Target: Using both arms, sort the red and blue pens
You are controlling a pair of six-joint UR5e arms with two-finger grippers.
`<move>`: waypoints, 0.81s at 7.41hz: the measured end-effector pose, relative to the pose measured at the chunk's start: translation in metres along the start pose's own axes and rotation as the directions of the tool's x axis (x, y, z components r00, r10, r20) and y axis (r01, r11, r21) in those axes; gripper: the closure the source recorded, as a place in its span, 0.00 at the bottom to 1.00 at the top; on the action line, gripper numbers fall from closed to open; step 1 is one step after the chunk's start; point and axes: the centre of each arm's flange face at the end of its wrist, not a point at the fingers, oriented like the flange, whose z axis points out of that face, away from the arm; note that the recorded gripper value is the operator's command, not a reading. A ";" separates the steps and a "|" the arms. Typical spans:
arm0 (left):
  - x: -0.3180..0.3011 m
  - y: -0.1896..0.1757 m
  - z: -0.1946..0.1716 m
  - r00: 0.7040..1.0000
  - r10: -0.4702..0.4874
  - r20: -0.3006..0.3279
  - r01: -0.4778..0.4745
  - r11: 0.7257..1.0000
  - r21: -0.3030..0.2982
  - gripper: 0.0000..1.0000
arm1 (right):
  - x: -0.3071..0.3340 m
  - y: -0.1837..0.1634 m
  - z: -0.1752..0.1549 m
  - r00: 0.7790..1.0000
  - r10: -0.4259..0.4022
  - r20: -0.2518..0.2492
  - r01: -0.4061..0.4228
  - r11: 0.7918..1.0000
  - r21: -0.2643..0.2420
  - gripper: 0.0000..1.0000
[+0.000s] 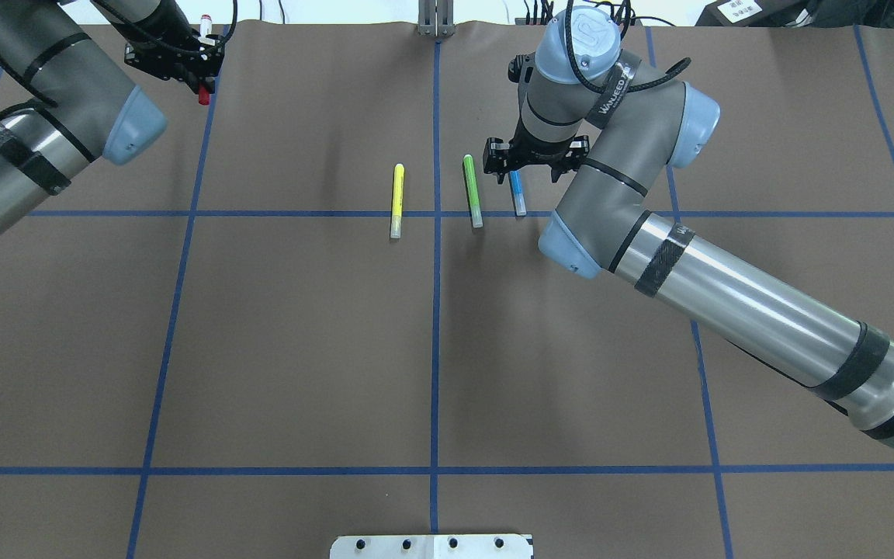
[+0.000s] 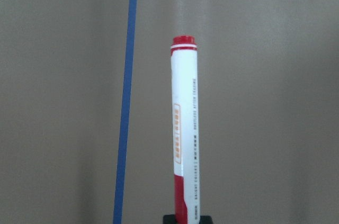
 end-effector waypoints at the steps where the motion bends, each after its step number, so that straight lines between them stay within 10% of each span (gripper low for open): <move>1: 0.000 0.000 0.000 1.000 0.000 0.000 0.000 1.000 0.000 1.00 | 0.001 0.001 0.009 1.000 0.000 -0.006 -0.001 1.000 -0.006 0.27; 6: -0.001 0.000 0.000 1.000 -0.002 0.000 0.002 1.000 0.000 1.00 | 0.002 0.001 0.036 1.000 0.001 -0.026 -0.002 1.000 -0.029 0.45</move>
